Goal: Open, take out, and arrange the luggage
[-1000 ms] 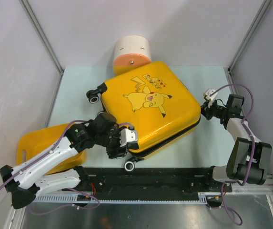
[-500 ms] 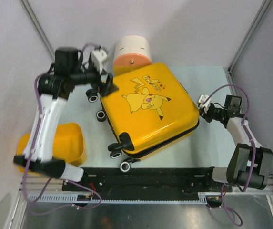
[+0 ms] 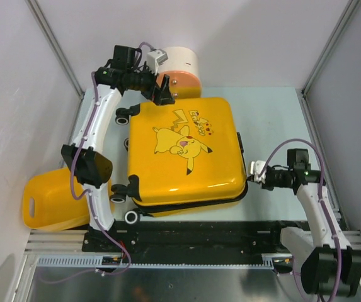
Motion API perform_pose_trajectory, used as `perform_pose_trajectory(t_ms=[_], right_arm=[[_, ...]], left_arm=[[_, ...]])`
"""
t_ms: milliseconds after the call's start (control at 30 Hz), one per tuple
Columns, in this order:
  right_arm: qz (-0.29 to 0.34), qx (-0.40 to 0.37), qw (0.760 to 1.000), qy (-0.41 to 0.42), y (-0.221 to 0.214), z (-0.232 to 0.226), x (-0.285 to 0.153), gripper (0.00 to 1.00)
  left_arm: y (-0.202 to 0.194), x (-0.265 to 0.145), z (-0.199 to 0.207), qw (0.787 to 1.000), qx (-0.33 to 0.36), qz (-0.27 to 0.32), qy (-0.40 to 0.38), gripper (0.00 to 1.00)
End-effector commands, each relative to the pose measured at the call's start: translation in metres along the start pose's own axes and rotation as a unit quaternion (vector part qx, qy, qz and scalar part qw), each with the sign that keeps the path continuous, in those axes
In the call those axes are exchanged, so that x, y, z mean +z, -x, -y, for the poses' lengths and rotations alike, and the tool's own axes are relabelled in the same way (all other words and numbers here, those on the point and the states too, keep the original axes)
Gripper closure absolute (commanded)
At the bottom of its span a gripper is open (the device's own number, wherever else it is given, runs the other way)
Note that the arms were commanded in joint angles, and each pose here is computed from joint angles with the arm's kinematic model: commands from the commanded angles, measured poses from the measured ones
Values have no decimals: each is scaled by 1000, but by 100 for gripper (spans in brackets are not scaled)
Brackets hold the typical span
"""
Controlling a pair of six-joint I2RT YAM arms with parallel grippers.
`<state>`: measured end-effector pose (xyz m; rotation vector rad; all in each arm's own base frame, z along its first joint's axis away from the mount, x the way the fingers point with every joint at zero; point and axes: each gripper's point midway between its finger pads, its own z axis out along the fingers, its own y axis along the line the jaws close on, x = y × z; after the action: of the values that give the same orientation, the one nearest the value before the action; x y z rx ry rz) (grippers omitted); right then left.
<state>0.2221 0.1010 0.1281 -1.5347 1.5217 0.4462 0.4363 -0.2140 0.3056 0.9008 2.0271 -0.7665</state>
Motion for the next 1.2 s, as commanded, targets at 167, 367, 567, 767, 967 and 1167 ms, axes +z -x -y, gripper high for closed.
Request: perform_pose_trajectory(t_ms=[167,367,567,767,967,1167], right_arm=[[43,74,994,64,24,-72,-2,100],[32,78,996,-11,15,-28,-3,100],[24,58,994,-92,-5,35,-12,100],[24,75,996,-50,-7,22,-3,100],[30,94,994,-38,-6,11,-2,100],[46,87,995,-28,5,4,1,100]], left_arm=[[-13,83,37,997,5,-40,-60,1],[-59,124,83,986,1,-102,-128,17],[-110,134,131,969,7,-163,-184,38],[-59,86,124,983,13,-98,-157,15],[-14,-31,59,997,-62,11,-45,0],[-69,-112,-12,984,-158,37,78,0]])
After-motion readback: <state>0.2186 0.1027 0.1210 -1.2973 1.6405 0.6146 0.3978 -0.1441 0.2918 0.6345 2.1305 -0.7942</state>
